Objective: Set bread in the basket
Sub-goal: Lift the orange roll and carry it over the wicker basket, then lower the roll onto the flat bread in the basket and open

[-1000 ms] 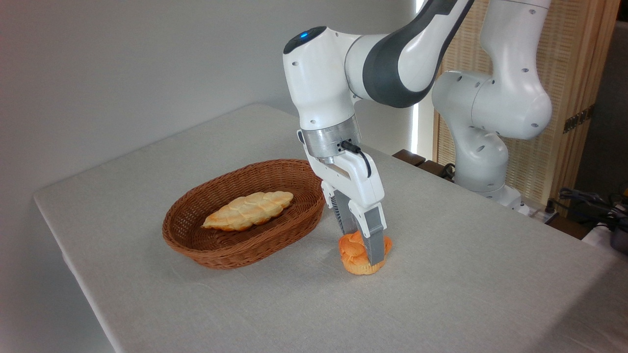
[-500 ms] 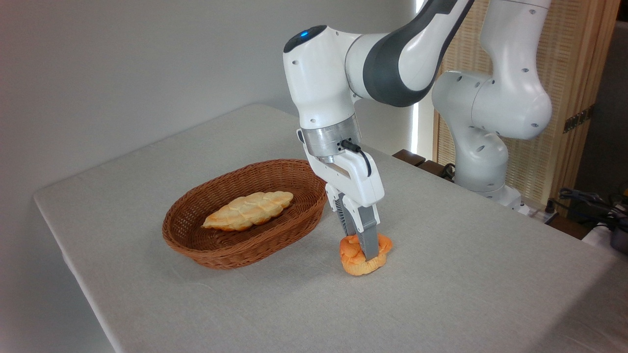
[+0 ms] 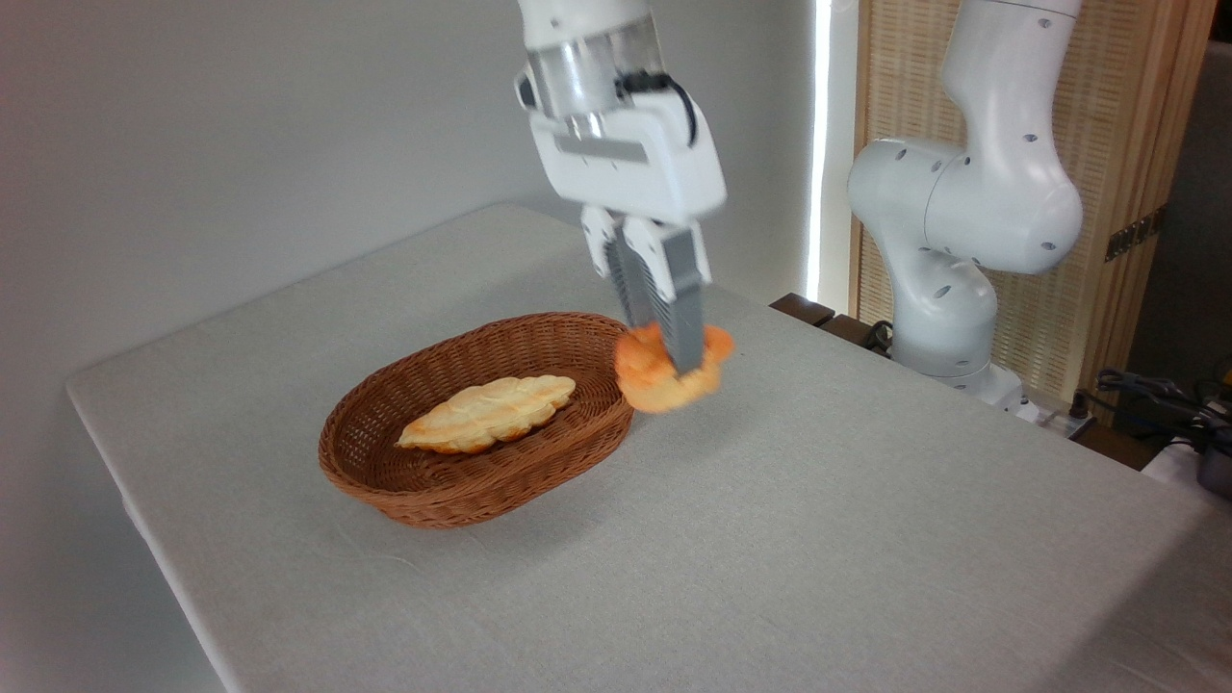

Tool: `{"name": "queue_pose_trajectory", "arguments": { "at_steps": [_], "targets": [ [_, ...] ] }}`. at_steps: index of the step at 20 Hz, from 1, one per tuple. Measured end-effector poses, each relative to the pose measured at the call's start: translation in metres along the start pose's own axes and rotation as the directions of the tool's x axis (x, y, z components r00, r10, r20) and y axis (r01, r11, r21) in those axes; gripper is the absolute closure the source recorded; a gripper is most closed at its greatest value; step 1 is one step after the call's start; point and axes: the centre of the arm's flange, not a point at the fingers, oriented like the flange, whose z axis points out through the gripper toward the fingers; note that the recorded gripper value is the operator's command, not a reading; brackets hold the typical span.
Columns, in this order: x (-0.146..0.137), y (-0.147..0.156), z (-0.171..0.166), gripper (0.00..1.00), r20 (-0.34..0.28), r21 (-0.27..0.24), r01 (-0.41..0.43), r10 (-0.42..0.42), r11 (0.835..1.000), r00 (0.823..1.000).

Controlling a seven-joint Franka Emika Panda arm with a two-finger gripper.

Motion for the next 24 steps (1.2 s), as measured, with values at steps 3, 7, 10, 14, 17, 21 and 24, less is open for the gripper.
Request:
{"name": "queue_pose_trajectory", "arguments": {
  "at_steps": [3,7,10,14,17,21,24],
  "targets": [
    [0.036,0.022,-0.005,0.63,-0.041,-0.037,0.002,-0.004,0.999,0.999],
    [0.084,0.056,0.007,0.63,-0.013,-0.066,0.069,-0.07,0.995,0.997],
    [0.102,0.062,0.011,0.58,-0.057,-0.104,0.121,-0.127,0.987,0.99],
    [0.128,0.06,0.019,0.35,-0.125,-0.088,0.162,-0.172,0.983,0.977],
    [0.145,0.059,0.03,0.2,-0.155,-0.077,0.165,-0.175,0.983,0.972],
    [0.159,0.072,0.042,0.18,-0.141,-0.081,0.132,-0.143,0.988,0.98],
    [0.167,0.084,0.053,0.1,-0.124,-0.086,0.109,-0.119,0.99,0.985]
  ]
}}
